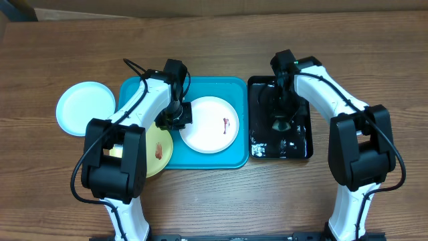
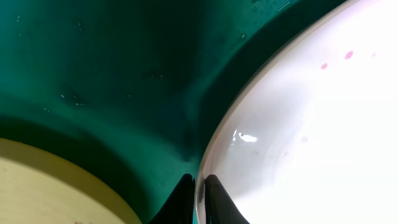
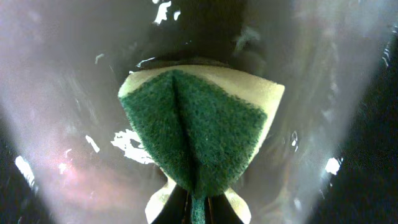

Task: Clean dirty plates on tray and stack at the side

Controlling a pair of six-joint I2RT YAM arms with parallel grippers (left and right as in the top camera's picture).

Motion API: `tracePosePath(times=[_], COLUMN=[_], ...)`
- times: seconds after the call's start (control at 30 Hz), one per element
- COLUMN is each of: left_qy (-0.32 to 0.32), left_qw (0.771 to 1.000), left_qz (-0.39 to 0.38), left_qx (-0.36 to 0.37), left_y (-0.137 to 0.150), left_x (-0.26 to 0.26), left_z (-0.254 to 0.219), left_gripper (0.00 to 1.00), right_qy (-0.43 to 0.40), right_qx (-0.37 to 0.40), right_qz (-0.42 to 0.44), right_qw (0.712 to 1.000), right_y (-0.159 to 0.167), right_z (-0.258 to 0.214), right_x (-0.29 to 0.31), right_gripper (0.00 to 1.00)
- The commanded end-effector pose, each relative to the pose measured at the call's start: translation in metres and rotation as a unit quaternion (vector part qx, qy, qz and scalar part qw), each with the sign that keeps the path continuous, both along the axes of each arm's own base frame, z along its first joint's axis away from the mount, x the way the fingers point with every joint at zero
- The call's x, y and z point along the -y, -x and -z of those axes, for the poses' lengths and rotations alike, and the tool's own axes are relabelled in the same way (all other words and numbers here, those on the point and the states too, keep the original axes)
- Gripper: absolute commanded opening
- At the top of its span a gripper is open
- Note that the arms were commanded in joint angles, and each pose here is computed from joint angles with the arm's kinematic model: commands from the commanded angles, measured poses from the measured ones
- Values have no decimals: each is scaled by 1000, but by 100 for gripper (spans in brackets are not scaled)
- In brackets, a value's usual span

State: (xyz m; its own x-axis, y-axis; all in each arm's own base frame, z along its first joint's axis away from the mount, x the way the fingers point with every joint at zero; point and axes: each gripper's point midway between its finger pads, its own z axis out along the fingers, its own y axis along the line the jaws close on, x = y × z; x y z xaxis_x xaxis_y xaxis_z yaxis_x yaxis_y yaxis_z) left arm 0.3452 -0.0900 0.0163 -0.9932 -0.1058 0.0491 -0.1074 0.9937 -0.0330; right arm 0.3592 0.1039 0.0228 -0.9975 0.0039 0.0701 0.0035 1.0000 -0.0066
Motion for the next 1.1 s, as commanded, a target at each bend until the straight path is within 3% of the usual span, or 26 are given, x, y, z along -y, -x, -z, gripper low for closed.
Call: tracePosePath(times=[0.0, 0.27, 0.73, 1.07], left_qy=[2, 2, 3, 4], left_qw=[1000, 1000, 1000, 1000], left_qz=[-3, -3, -3, -3], left_qx=[17, 17, 20, 26], left_y=[-8, -8, -10, -12], left_x=[0, 0, 1, 1], left_z=[-9, -9, -9, -9], left_gripper=[10, 10, 10, 15], right_qy=[-12, -12, -19, -17], right_qx=[41, 40, 64, 60], right_qz=[-2, -2, -2, -2], right_qw=[999, 999, 998, 998], right_y=[-26, -26, -26, -31], right_z=[-37, -41, 9, -42], right_x=[-10, -10, -9, -11], right_gripper=[4, 4, 4, 4])
